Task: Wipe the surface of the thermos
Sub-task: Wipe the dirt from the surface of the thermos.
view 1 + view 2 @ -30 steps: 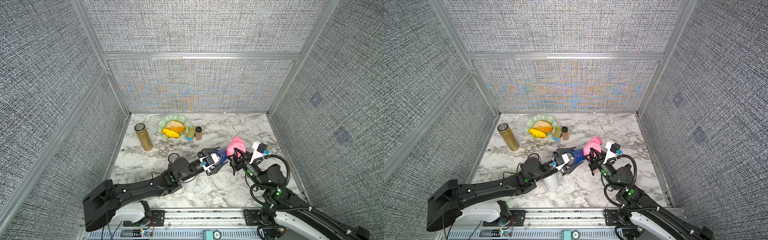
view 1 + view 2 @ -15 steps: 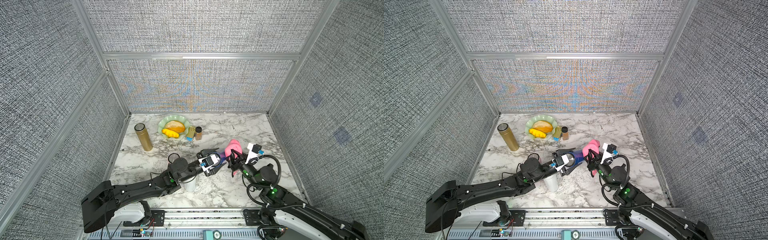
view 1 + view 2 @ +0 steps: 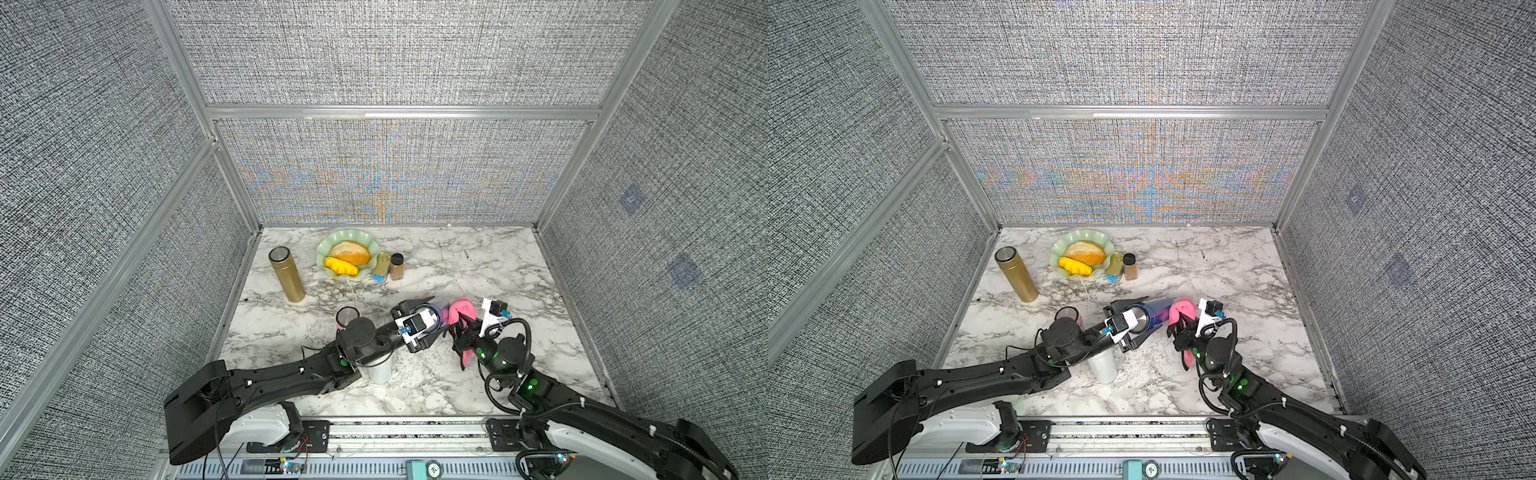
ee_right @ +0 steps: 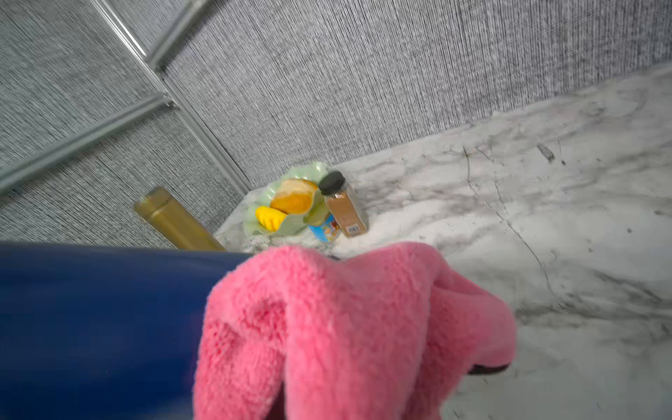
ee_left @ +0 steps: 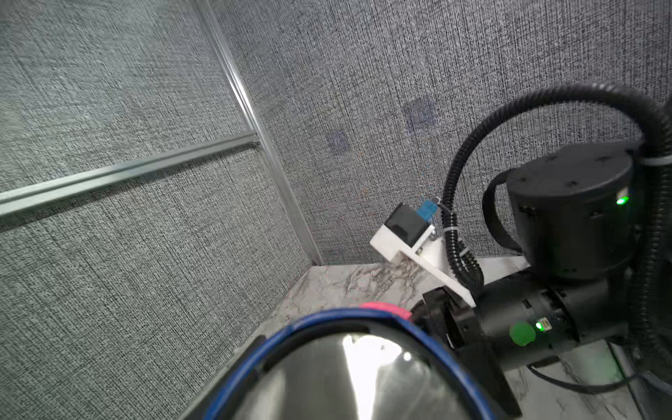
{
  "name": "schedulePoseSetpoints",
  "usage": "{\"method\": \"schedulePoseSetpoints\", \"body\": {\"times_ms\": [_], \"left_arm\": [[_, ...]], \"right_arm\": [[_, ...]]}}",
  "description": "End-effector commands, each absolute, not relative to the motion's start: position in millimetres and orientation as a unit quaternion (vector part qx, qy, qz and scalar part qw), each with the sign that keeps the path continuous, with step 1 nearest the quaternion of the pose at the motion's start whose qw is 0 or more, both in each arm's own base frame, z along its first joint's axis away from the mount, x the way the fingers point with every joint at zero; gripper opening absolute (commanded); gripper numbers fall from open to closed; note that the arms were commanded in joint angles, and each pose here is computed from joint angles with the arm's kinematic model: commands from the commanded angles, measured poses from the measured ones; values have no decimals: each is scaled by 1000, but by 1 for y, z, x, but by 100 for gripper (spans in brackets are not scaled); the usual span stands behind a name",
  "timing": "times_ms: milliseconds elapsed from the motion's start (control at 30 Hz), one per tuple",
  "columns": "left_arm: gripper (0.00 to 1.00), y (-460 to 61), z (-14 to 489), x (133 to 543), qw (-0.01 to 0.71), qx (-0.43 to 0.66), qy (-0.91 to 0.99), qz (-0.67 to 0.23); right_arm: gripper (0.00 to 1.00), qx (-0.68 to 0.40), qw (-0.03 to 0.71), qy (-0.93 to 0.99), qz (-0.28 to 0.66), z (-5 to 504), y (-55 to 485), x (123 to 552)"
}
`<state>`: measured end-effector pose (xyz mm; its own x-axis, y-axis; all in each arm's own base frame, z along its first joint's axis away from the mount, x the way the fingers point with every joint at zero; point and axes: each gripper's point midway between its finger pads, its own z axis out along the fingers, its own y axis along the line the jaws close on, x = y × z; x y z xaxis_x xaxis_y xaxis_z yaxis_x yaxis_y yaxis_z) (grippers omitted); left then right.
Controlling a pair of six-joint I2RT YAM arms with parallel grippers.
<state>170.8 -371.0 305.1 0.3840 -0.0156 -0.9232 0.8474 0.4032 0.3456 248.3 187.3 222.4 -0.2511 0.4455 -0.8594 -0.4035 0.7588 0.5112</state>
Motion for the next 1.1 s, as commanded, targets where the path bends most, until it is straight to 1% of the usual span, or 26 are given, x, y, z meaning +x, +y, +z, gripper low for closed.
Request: {"method": "schedulePoseSetpoints", "body": {"times_ms": [0, 67, 133, 200, 267, 333, 400, 467, 633, 700, 733, 800, 833, 933, 1000, 1067], "left_arm": [[0, -367, 342, 154, 731, 428, 399, -350], [0, -366, 343, 153, 733, 427, 397, -350], [0, -367, 343, 152, 732, 430, 395, -351], [0, -367, 343, 151, 731, 433, 393, -353], [0, -366, 343, 150, 731, 433, 392, -353], [0, -365, 342, 149, 731, 435, 390, -353], [0, -364, 343, 147, 732, 437, 385, -353], [0, -362, 342, 147, 734, 434, 385, -353], [0, -367, 337, 154, 733, 442, 395, -333], [0, -369, 335, 156, 735, 444, 394, -326], [0, -370, 334, 157, 735, 446, 395, -324], [0, -372, 333, 159, 734, 450, 396, -320], [0, -374, 331, 158, 730, 456, 396, -320], [0, -378, 328, 154, 721, 470, 392, -325], [0, -379, 327, 153, 719, 475, 389, -324], [0, -380, 324, 153, 719, 479, 388, -322]], "right_arm": [[0, -36, 618, 673, 404, 272, 209, 233], [0, -49, 620, 655, 430, 288, 216, 226], [0, -49, 617, 649, 442, 287, 218, 225], [0, -32, 611, 669, 423, 264, 216, 233], [0, 3, 604, 695, 391, 229, 207, 244], [0, 20, 603, 702, 379, 203, 200, 247], [0, 25, 598, 713, 366, 189, 197, 249], [0, 8, 599, 711, 368, 199, 202, 247], [0, -49, 611, 676, 410, 266, 216, 226], [0, -56, 617, 658, 428, 280, 215, 219], [0, -55, 616, 657, 431, 278, 216, 218], [0, -44, 610, 671, 419, 260, 213, 223], [0, -24, 600, 696, 394, 235, 210, 231], [0, 15, 595, 715, 366, 190, 193, 239], [0, 18, 596, 720, 357, 182, 187, 241], [0, 4, 601, 719, 349, 193, 188, 240]]}}
